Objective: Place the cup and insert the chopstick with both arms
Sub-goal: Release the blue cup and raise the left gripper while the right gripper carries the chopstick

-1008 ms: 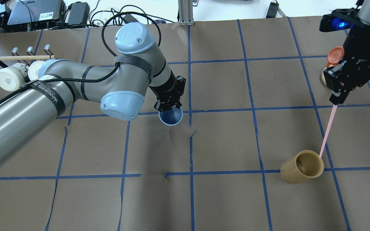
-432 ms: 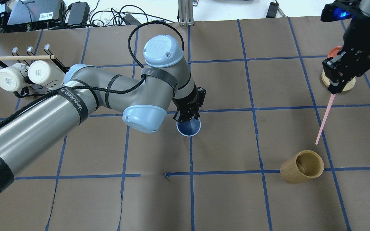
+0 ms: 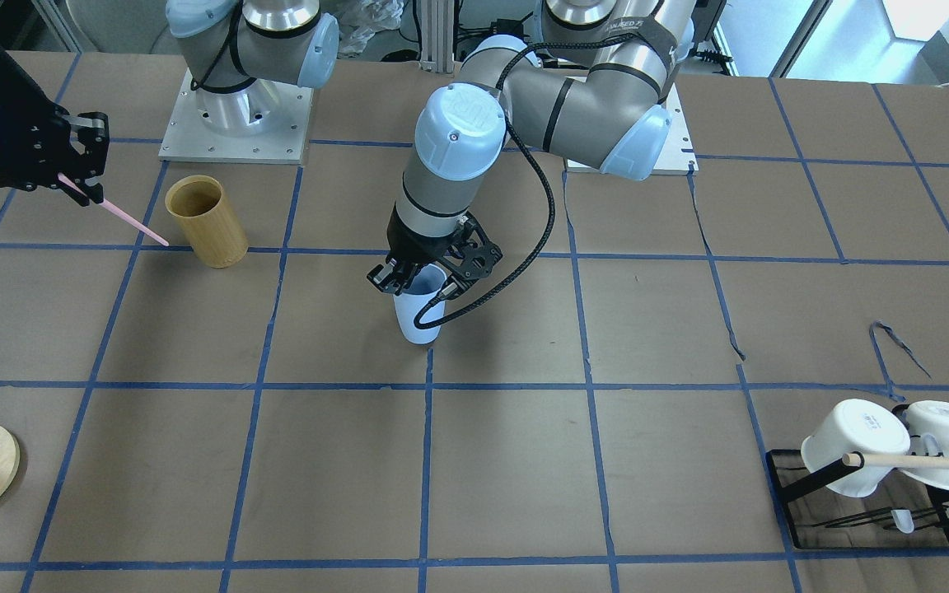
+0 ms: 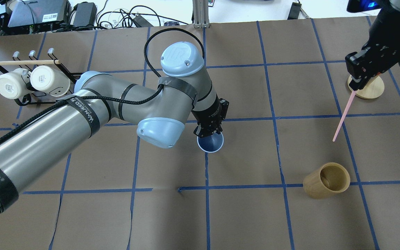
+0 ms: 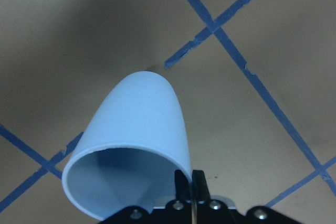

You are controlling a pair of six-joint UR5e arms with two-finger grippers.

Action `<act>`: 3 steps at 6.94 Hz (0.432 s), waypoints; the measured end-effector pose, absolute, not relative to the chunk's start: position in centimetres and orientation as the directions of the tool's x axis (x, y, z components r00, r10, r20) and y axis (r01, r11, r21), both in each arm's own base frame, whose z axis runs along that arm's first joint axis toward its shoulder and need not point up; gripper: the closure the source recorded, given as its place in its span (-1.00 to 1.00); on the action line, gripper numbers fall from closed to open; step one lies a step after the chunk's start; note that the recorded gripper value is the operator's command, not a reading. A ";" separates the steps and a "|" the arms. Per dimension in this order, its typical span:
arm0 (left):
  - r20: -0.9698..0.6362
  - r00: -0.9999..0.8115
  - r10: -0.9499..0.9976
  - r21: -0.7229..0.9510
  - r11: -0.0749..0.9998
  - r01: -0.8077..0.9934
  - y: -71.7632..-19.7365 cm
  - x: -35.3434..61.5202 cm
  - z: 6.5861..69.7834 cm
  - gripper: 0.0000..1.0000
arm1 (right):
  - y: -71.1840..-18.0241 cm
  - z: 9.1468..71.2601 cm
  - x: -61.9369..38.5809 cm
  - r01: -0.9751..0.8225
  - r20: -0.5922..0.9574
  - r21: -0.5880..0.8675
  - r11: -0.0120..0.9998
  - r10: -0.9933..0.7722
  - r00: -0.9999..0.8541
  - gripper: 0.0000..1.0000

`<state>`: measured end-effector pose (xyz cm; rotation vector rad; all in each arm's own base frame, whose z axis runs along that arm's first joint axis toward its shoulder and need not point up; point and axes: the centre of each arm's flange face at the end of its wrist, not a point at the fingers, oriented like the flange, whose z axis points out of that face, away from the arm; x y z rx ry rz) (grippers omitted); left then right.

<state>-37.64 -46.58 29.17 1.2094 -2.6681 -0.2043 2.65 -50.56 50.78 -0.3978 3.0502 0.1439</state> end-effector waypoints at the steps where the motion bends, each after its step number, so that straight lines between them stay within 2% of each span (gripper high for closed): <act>1: 0.145 -0.643 -0.752 0.201 0.659 -0.725 -46.8 -37.5 29.8 -0.85 | -51.0 51.3 2.7 -0.259 -0.066 0.033 0.965 -0.256 -0.964 1.00; 3: 0.177 -0.652 -0.737 0.180 0.675 -0.715 -47.6 -36.4 31.1 -0.85 | -52.1 52.5 3.2 -0.258 -0.068 -0.092 0.962 -0.265 -0.962 1.00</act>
